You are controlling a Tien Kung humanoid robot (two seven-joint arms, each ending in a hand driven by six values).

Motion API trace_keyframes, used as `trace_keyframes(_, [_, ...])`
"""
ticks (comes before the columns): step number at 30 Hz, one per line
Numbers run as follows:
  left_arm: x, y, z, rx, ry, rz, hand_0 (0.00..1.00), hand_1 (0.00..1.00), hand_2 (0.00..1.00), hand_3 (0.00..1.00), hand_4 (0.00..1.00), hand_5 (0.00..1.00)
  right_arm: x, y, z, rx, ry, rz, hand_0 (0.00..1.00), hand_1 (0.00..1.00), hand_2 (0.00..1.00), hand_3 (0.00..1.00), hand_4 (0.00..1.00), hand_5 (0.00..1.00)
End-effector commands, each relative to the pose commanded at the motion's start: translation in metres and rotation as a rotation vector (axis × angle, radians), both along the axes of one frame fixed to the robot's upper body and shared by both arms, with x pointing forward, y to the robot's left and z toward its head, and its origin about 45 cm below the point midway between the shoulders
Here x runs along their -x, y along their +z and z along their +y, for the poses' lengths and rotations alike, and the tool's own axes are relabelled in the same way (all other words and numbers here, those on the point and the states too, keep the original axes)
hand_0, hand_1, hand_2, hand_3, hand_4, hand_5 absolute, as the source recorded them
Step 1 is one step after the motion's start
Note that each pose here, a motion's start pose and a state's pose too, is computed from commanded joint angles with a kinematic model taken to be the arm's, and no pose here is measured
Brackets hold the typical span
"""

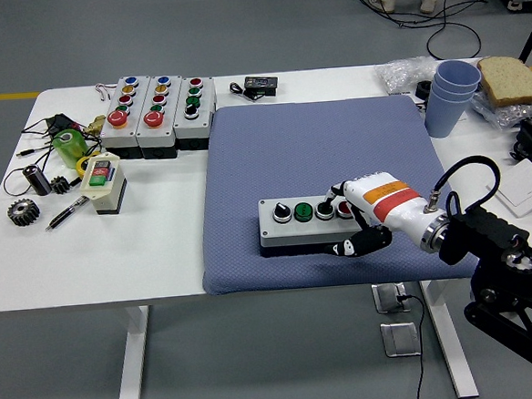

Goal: Pick up the button,place it on the desk,press the button,press the button

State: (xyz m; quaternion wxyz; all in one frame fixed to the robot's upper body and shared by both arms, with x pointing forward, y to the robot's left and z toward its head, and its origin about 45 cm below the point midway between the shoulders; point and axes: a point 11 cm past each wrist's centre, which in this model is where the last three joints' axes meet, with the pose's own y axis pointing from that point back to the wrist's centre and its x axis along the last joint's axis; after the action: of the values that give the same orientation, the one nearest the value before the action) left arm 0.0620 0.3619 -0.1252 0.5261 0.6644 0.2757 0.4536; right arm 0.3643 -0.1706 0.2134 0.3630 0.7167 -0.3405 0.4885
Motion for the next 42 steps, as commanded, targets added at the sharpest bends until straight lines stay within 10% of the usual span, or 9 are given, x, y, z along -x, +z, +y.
trace_keyframes(11, [-0.0019,0.000,0.000,0.001,0.004,-0.006,0.625,0.657,0.680,0.593,0.343,0.646,-0.012,0.044,-0.017,-0.282,-0.094,-0.127,0.128,0.002,0.169,0.607,0.956,0.401])
trace_keyframes(12, [-0.0021,0.000,0.000,0.001,0.004,-0.007,0.625,0.658,0.680,0.593,0.343,0.647,-0.013,0.048,-0.021,-0.336,-0.112,-0.132,0.312,0.182,0.377,0.690,0.938,0.395])
trace_keyframes(13, [-0.0023,0.000,0.000,0.000,0.003,-0.007,0.625,0.658,0.680,0.593,0.343,0.647,-0.014,0.050,-0.027,-0.398,-0.137,-0.137,0.312,0.182,0.377,0.690,0.938,0.395])
trace_keyframes(17, [-0.0036,0.001,0.000,0.000,-0.004,-0.008,0.625,0.658,0.680,0.593,0.343,0.647,-0.015,0.048,-0.041,-0.578,-0.191,-0.089,0.312,0.182,0.377,0.690,0.938,0.395])
trace_keyframes(18, [-0.0038,0.001,0.000,0.000,-0.004,-0.008,0.624,0.658,0.680,0.593,0.344,0.648,-0.015,0.047,-0.043,-0.612,-0.199,-0.072,0.641,0.571,0.639,0.751,0.896,0.371])
trace_keyframes(37, [-0.0074,0.002,0.002,-0.003,-0.007,-0.015,0.625,0.658,0.681,0.596,0.344,0.651,-0.001,0.009,-0.109,-1.368,-0.566,0.258,0.694,0.632,0.698,0.725,0.866,0.348])
trace_keyframes(42, [-0.0073,0.002,0.003,-0.004,-0.005,-0.015,0.625,0.658,0.680,0.596,0.343,0.650,0.002,0.006,-0.112,-1.394,-0.583,0.270,0.694,0.634,0.698,0.721,0.864,0.358])
